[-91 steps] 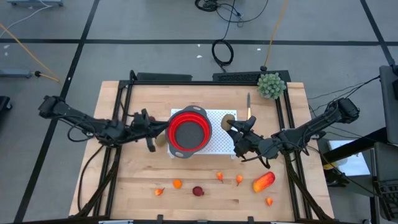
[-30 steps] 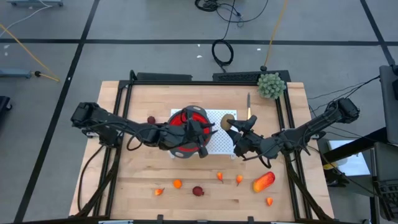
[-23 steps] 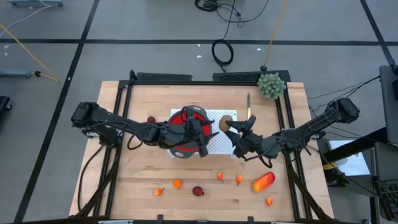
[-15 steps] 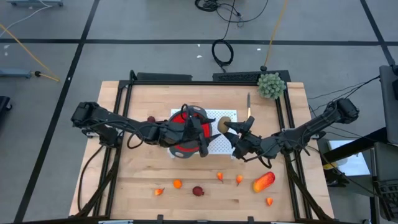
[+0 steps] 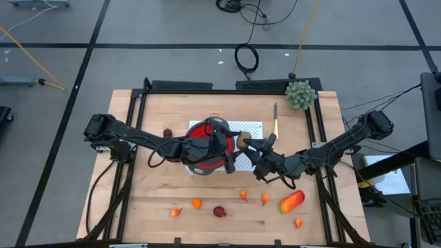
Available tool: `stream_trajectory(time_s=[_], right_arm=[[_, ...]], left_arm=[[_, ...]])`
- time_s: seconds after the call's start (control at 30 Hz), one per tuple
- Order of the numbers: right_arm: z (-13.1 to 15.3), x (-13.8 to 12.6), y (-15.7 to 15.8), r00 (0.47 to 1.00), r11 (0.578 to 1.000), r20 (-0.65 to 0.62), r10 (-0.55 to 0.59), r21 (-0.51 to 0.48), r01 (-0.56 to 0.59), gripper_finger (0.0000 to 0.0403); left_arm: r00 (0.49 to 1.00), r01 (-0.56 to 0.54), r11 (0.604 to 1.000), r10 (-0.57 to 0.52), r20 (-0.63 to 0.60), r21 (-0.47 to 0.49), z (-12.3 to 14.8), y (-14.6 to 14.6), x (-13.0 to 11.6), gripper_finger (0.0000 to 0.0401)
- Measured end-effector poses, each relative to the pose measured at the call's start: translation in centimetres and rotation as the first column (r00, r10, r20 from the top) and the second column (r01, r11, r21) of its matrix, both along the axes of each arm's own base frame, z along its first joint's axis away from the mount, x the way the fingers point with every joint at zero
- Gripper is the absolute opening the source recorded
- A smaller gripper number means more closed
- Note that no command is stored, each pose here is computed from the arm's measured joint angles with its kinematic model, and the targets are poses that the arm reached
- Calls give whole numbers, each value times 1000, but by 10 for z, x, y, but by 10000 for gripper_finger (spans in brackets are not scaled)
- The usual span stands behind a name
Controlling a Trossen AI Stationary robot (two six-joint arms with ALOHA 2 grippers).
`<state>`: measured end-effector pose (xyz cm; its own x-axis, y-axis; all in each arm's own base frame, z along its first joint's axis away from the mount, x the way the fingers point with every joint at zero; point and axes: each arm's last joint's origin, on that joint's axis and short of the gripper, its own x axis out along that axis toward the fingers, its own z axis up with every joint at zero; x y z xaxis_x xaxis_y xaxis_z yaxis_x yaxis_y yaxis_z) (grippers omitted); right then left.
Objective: Pick & Place Fruit
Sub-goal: Put the right kiwi into the strainer bowl on the shelf
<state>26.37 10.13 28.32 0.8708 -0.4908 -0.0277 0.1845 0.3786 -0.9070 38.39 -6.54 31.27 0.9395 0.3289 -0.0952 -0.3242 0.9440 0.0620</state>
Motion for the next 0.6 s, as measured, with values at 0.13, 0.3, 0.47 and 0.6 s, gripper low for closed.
stream_trajectory(time_s=[0.13,0.3,0.47,0.6], right_arm=[[1,0,0,1000,1000,9,2,4,-2,201],[1,0,0,1000,1000,15,1,8,-1,201],[1,0,0,1000,1000,18,1,11,-1,201],[1,0,0,1000,1000,19,0,14,0,201]], left_arm=[[1000,-2,1000,2,-8,-7,-1,1,0,278],[1000,-3,1000,3,-8,-10,-1,1,0,261],[1000,-5,999,5,-8,-35,-2,1,0,238],[1000,-7,999,7,-11,-53,-3,1,0,214]])
